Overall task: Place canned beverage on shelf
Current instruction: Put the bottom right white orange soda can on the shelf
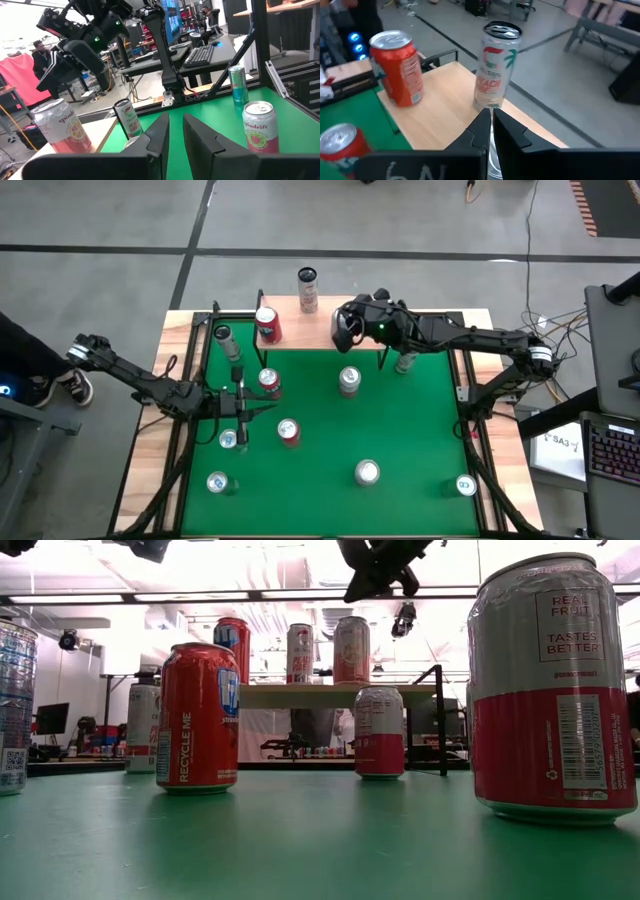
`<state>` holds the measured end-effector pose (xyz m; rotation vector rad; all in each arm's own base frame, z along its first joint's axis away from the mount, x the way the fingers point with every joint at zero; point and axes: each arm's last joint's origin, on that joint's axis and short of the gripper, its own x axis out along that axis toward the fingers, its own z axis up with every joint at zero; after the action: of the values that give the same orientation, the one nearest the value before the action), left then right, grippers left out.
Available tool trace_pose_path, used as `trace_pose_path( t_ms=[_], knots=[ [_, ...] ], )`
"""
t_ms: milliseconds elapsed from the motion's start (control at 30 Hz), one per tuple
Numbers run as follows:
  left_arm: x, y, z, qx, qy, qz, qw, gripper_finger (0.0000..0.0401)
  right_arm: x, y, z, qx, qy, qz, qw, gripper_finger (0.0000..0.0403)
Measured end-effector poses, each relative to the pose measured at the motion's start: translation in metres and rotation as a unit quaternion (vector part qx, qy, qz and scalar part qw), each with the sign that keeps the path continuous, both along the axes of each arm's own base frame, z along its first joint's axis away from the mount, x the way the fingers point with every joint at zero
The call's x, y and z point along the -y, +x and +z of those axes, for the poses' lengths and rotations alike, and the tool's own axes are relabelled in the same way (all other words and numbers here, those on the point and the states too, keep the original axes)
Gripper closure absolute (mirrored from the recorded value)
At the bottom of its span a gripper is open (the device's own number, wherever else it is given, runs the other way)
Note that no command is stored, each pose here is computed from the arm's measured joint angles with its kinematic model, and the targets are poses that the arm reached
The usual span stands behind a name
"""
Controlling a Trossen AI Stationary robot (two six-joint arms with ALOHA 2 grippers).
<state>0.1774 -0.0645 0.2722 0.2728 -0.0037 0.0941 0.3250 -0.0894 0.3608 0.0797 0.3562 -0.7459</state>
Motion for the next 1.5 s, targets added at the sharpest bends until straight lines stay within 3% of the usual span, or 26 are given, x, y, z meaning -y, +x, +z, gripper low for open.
trace_pose_path(
  t_ms=[167, 433, 1000, 1267, 1500],
  knots=[
    [0.0, 0.0, -0.001, -0.004, 0.0, 0.0, 1.0, 0.0363, -0.001, -0.003, 0.0, 0.011, 0.022, -0.014, 1.0, 0.039],
    [0.0, 0.0, -0.001, -0.013, 0.005, 0.0, 1.0, 0.0363, 0.0, -0.01, -0.009, -0.034, 0.033, -0.066, 0.997, 0.039],
    [0.0, 0.0, 0.002, -0.007, 0.014, 0.0, 1.0, 0.0363, 0.003, 0.001, -0.024, -0.05, 0.036, -0.076, 0.995, 0.039],
    [0.0, 0.0, 0.002, -0.007, 0.014, 0.0, 1.0, 0.0363, 0.002, -0.002, -0.016, -0.05, 0.033, -0.068, 0.996, 0.039],
    [0.0, 0.0, 0.002, -0.007, 0.013, 0.0, 1.0, 0.0363, 0.002, -0.001, 0.007, -0.027, 0.013, -0.057, 0.998, 0.039]
  ],
)
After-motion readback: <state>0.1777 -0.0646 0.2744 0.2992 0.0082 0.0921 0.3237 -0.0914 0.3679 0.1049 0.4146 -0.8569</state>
